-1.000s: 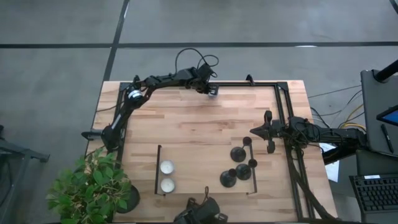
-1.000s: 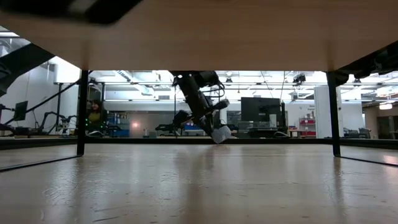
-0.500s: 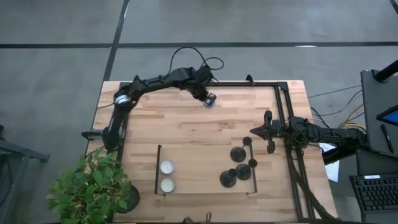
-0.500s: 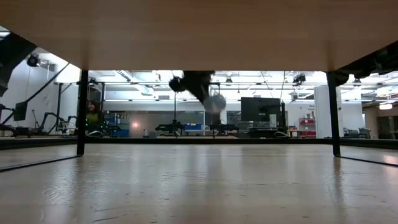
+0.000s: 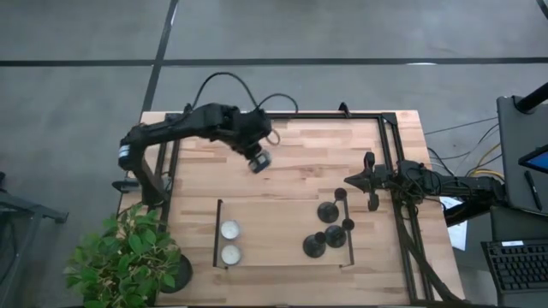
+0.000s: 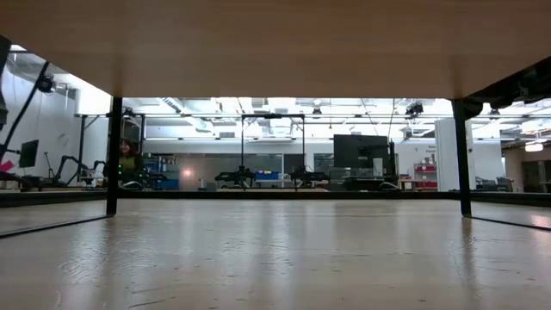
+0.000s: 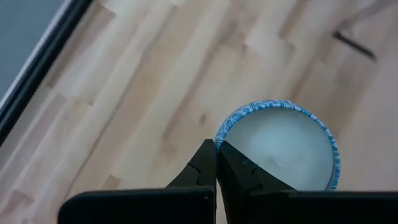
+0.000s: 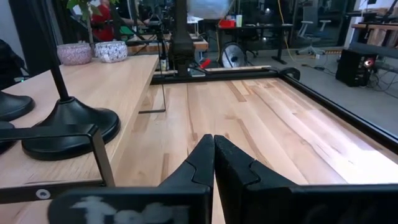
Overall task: Pick & Place candle stick holders
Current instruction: Put the blue scented candle on the shelf aligned with the white scented candle
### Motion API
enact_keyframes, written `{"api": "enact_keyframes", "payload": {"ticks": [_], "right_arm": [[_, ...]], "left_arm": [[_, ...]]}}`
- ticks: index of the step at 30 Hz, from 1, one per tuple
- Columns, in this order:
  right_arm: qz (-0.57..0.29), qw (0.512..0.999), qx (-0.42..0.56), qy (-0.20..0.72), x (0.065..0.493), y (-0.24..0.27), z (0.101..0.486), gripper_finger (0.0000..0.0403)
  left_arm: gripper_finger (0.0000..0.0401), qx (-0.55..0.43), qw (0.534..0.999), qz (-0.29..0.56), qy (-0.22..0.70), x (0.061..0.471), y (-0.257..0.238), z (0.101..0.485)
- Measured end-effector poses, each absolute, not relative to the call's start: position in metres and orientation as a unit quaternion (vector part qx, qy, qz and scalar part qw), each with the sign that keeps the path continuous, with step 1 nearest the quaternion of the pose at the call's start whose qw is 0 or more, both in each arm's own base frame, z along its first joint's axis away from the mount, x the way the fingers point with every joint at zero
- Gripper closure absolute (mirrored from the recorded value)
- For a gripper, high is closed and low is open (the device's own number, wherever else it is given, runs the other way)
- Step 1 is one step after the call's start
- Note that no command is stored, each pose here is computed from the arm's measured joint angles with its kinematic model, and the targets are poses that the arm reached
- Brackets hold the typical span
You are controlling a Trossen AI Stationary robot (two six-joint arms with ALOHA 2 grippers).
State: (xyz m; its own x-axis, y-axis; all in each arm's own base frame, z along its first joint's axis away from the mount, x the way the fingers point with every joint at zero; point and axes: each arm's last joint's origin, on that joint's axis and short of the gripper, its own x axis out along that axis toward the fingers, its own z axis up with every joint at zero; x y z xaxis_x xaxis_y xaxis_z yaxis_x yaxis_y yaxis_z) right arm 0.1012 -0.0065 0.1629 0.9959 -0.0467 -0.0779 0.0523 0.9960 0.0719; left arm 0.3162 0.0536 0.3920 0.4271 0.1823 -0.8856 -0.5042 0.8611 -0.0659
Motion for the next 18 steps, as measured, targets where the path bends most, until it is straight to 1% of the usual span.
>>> {"api": "enact_keyframes", "payload": {"ticks": [3, 7, 11, 18], "right_arm": [[-0.025, 0.998, 0.037, 0.038, 0.101, -0.006, 0.163, 0.0394], [-0.024, 0.998, 0.037, 0.038, 0.101, -0.006, 0.163, 0.0394], [-0.025, 0.998, 0.037, 0.038, 0.101, -0.006, 0.163, 0.0394], [-0.025, 0.998, 0.037, 0.038, 0.101, -0.006, 0.163, 0.0394]], "left_arm": [[0.0401, -0.140, 0.829, 0.186, 0.508, 0.309, 0.032, 0.397], [0.0401, -0.106, 0.813, 0.181, 0.543, 0.302, 0.009, 0.394], [0.0401, -0.106, 0.794, 0.185, 0.570, 0.297, -0.007, 0.390], [0.0401, -0.111, 0.792, 0.175, 0.575, 0.295, -0.038, 0.385]]}}
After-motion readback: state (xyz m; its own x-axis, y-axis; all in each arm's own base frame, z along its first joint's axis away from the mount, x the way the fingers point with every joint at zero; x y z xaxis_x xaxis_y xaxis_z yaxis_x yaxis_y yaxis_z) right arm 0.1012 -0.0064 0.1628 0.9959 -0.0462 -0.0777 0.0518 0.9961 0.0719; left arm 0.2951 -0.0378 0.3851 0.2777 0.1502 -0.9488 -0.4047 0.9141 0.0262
